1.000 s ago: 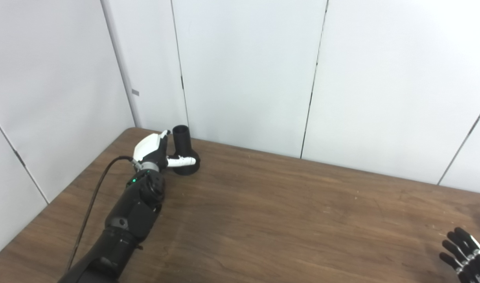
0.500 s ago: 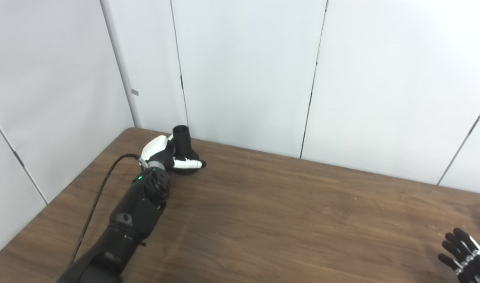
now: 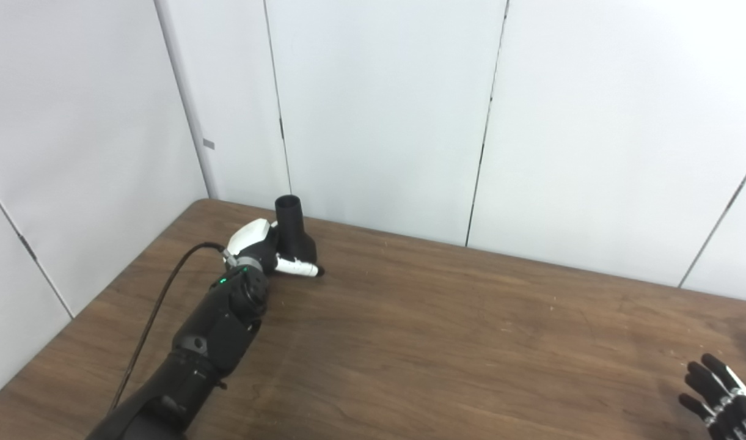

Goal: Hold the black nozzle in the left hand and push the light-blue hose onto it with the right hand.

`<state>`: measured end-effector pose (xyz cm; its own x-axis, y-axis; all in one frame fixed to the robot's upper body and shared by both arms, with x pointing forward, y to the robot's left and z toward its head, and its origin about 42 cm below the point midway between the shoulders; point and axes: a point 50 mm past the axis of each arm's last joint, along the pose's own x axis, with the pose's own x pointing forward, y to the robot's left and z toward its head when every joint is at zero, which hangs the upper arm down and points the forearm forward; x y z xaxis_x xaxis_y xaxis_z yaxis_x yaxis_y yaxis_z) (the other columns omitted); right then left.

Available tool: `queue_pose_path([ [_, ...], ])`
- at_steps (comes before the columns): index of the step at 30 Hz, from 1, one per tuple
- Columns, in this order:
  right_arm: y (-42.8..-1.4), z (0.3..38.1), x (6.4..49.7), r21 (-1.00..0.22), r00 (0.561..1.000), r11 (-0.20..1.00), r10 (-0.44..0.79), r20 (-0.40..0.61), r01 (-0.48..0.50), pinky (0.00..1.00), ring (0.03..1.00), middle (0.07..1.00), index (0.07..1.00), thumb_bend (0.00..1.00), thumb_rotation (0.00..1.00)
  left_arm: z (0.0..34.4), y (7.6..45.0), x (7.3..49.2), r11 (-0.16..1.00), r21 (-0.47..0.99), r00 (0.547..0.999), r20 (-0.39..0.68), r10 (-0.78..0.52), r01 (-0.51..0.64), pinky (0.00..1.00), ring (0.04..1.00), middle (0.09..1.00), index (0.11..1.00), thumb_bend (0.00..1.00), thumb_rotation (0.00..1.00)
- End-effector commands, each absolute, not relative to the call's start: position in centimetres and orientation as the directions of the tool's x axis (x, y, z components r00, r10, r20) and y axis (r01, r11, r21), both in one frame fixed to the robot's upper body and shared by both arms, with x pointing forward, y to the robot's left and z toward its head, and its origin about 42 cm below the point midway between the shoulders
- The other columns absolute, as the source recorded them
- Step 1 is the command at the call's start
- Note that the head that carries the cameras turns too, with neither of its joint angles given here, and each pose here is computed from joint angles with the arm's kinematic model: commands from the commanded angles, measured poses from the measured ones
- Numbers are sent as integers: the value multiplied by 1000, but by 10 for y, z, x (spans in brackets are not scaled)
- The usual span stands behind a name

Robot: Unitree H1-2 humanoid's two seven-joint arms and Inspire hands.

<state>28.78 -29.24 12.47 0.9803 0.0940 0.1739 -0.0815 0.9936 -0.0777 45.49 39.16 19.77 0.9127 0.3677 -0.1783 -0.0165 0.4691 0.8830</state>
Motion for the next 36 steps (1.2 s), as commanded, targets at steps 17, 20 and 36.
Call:
queue_pose_path([
  [17,-282,106,278,-56,983,994,100,156,-92,819,911,903,922,554,982,227,397,468,433,893,925,-56,377,-123,1000,942,878,835,961,291],
  [20,-283,106,278,-60,983,994,98,155,-90,820,911,901,923,555,983,224,396,470,444,886,926,-51,375,-131,1000,940,868,819,948,271],
  [36,-282,107,278,-73,983,994,93,156,-82,826,914,884,924,550,987,225,400,468,363,912,922,41,384,-191,1000,757,591,490,531,52],
])
